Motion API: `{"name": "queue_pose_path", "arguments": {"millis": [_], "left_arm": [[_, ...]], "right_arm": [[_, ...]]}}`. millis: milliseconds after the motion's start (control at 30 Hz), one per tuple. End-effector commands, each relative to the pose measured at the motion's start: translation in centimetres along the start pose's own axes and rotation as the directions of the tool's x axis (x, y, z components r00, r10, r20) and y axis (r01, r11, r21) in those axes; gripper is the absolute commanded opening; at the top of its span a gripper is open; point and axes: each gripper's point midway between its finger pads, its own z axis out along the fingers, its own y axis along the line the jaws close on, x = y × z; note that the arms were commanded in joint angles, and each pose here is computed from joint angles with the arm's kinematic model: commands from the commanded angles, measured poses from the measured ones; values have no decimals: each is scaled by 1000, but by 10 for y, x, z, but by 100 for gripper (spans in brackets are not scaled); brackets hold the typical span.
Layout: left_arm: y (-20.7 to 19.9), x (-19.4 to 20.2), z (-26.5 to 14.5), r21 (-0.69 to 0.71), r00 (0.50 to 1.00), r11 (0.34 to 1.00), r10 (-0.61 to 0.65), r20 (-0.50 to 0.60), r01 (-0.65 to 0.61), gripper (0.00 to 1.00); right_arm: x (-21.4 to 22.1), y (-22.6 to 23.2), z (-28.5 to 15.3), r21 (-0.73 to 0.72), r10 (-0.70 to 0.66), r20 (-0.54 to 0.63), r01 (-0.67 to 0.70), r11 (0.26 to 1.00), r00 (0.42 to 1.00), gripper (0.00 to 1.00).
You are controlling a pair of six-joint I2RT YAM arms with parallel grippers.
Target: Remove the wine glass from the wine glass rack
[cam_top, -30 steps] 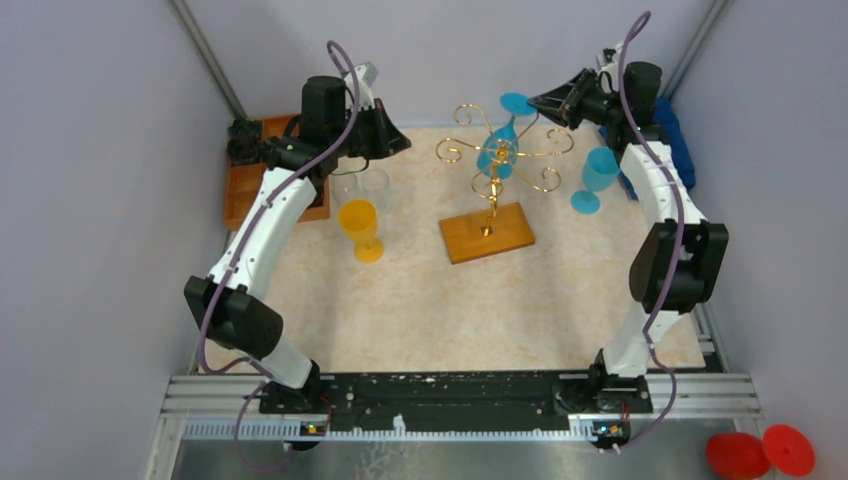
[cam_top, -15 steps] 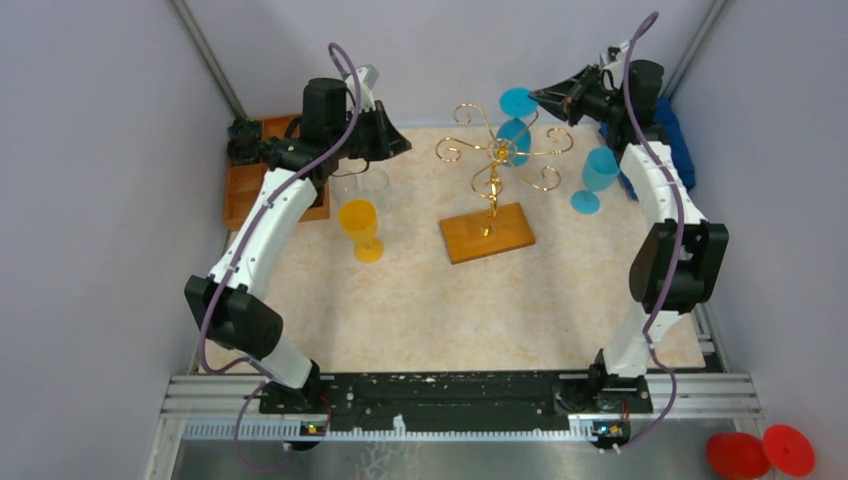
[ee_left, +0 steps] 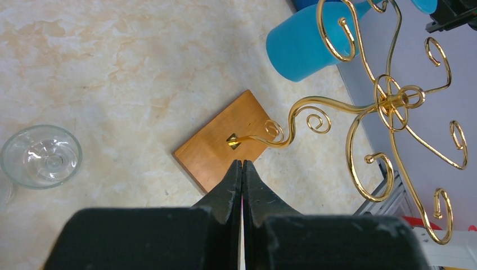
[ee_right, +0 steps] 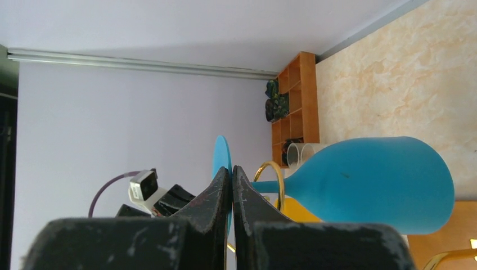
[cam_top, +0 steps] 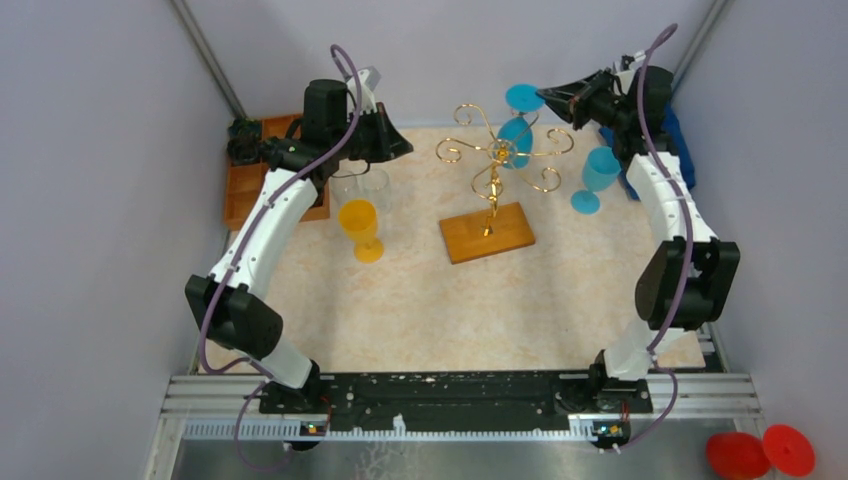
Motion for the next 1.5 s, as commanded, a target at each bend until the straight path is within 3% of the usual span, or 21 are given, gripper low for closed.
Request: {"name": "queue_pose_path", "arguments": {"millis": [0,500,1067,1467], "left_arm": [[-11,-4,-8,35,1000,999,17,21,-18,1],[-16,-8,-11,51,999,999,12,31,-14,1],[-18,-7,-10,60,1000,998,4,28,-6,1],[-18,-7,-10,61,1000,998,5,27,-6,0]], "right_arm": [[-4,46,-28,-82,-55,74,62,995,996,0],[-11,10,-36,-15,-38,100,39,999,994,0],[11,39,-62,-74,-86,76,91,993,993,0],[39,45,-26,-96,-98,-23,95,991,995,0]]}}
